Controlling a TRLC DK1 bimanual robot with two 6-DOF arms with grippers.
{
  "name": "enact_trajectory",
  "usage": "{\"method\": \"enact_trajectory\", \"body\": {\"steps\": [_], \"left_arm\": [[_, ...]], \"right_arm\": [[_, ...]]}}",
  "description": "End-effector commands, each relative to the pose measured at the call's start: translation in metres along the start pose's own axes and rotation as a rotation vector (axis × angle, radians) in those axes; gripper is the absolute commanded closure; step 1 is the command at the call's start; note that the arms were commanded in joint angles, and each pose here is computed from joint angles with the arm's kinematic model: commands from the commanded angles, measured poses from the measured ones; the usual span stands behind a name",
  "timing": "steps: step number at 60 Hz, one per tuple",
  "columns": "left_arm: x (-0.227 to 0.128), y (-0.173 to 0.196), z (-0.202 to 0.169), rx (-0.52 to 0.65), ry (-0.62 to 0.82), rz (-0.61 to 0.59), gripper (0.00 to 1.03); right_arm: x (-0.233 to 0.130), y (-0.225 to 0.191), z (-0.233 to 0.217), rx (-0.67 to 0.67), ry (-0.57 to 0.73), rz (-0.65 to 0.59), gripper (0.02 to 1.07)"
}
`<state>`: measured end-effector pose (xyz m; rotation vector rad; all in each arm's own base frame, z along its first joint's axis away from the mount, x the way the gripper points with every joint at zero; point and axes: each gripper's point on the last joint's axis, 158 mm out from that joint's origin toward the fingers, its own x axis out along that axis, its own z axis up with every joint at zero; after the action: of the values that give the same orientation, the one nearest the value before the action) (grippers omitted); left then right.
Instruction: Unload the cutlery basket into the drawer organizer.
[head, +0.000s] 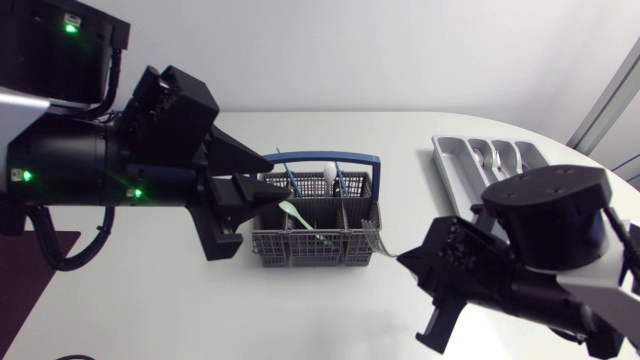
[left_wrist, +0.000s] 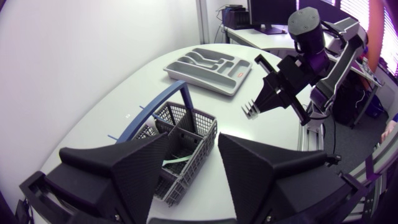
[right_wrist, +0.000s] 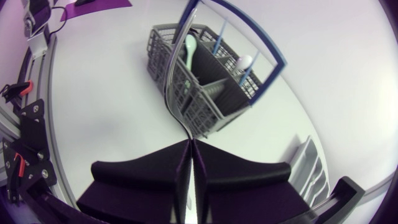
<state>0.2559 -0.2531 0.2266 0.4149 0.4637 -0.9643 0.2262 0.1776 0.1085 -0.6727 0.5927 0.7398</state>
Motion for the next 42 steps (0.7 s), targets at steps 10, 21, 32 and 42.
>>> {"method": "enact_trajectory", "body": {"steps": [10, 21, 32, 42], "left_arm": [[0.004, 0.018, -0.015, -0.007, 0.037, 0.132, 0.44], [0.006, 0.032, -0.023, -0.010, 0.077, 0.208, 0.44], [0.005, 0.048, -0.032, -0.008, 0.118, 0.294, 0.44], [0.007, 0.054, -0.036, -0.010, 0.132, 0.318, 0.44]], "right_arm": [[-0.014, -0.103, -0.036, 0.246, 0.095, -0.261, 1.02], [-0.013, -0.185, -0.068, 0.411, 0.176, -0.424, 1.02], [-0.007, -0.254, -0.094, 0.521, 0.227, -0.530, 1.02], [0.009, -0.311, -0.131, 0.631, 0.304, -0.610, 1.02]]}}
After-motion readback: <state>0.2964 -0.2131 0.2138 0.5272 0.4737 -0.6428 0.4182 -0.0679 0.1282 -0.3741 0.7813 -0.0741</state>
